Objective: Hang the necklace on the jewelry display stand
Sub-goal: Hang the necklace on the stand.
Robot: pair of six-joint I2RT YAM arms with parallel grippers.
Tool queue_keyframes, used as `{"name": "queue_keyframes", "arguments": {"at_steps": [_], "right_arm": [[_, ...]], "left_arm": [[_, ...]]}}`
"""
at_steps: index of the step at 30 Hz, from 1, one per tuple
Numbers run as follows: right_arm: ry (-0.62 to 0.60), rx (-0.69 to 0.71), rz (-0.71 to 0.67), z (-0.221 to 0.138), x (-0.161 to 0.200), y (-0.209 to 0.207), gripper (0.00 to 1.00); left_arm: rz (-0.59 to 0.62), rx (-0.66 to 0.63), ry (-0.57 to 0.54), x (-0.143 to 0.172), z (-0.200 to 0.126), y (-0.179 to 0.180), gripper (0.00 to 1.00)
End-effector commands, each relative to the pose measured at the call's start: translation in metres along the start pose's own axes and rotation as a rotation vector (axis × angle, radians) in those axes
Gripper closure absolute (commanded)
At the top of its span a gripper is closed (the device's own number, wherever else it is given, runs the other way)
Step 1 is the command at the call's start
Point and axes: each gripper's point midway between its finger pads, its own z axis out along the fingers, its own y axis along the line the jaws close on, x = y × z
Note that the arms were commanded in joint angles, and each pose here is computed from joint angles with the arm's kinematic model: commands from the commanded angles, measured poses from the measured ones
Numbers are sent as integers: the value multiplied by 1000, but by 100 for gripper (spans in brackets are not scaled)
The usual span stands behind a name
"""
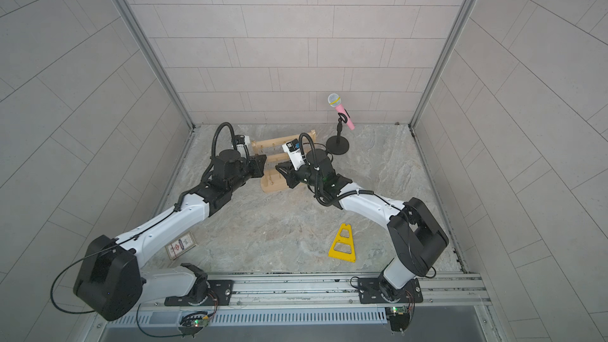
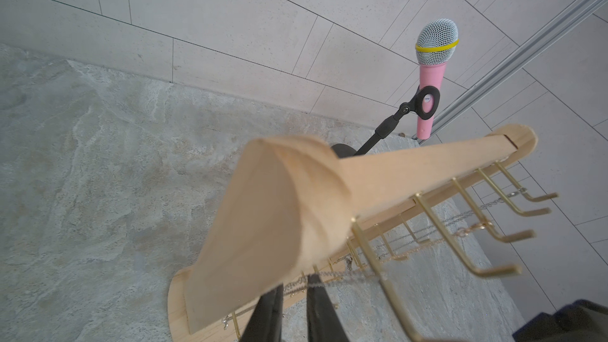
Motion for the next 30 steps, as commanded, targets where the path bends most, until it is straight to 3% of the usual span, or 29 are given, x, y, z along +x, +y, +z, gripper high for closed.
{"name": "queue_keyframes", "arguments": {"at_steps": [1,8,30], "right_arm": [[0,-5,6,2,4,-3,84],[-1,-7,12,3,4,-3,84],[-2,-2,14,0,6,-3,84]], "left_arm": [[21,-12,-39,-13,-6,-3,81],[25,-21,-36,-11,-7,-1,81],[28,35,-16,-10,-8,-13,97]]}}
